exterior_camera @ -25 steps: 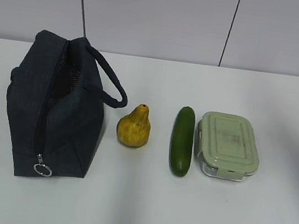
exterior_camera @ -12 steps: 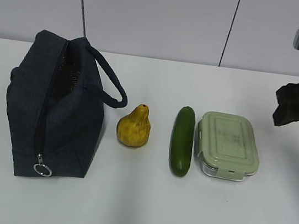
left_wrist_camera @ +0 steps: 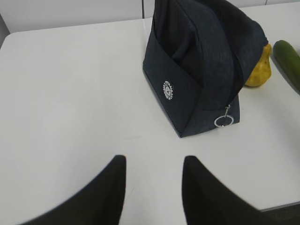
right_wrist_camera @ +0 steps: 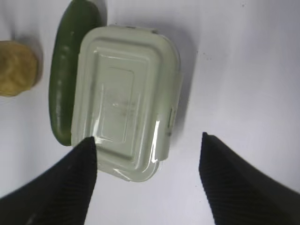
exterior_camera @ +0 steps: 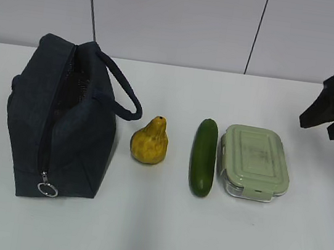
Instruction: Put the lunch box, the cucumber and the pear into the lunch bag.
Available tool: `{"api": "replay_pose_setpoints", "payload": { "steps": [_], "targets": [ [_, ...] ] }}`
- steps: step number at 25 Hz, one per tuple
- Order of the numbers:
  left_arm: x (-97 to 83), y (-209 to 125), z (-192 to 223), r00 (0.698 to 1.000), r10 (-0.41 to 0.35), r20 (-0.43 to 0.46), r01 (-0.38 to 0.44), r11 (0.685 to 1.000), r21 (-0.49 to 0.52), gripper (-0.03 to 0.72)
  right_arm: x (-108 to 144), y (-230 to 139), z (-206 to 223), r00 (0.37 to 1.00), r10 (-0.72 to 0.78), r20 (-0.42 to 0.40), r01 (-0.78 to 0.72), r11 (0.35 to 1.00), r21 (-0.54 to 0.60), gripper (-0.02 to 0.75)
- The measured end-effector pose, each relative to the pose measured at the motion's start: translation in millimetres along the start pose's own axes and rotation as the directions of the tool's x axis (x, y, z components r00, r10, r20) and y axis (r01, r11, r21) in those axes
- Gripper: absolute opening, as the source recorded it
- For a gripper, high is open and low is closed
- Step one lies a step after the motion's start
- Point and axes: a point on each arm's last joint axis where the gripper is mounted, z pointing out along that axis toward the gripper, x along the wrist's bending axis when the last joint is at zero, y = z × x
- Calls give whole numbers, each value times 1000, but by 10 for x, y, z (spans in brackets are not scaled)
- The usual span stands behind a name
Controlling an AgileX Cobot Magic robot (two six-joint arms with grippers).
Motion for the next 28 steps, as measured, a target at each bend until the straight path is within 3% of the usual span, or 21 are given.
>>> {"api": "replay_pose_setpoints", "payload": {
  "steps": [7, 16, 28],
  "targets": [
    [0, 0, 0, 1000, 0, 0, 0, 1000, 0, 242, -196, 25, 99, 995, -21, -97, 27, 998, 65, 529],
    [0, 0, 0, 1000, 0, 0, 0, 1000, 0, 242, -294, -35, 535, 956, -63, -286, 111, 981, 157, 531],
    [0, 0, 0, 1000, 0, 0, 0, 1000, 0, 242, -512, -77, 1007, 949, 9, -316, 56, 979, 196, 531]
  ]
}}
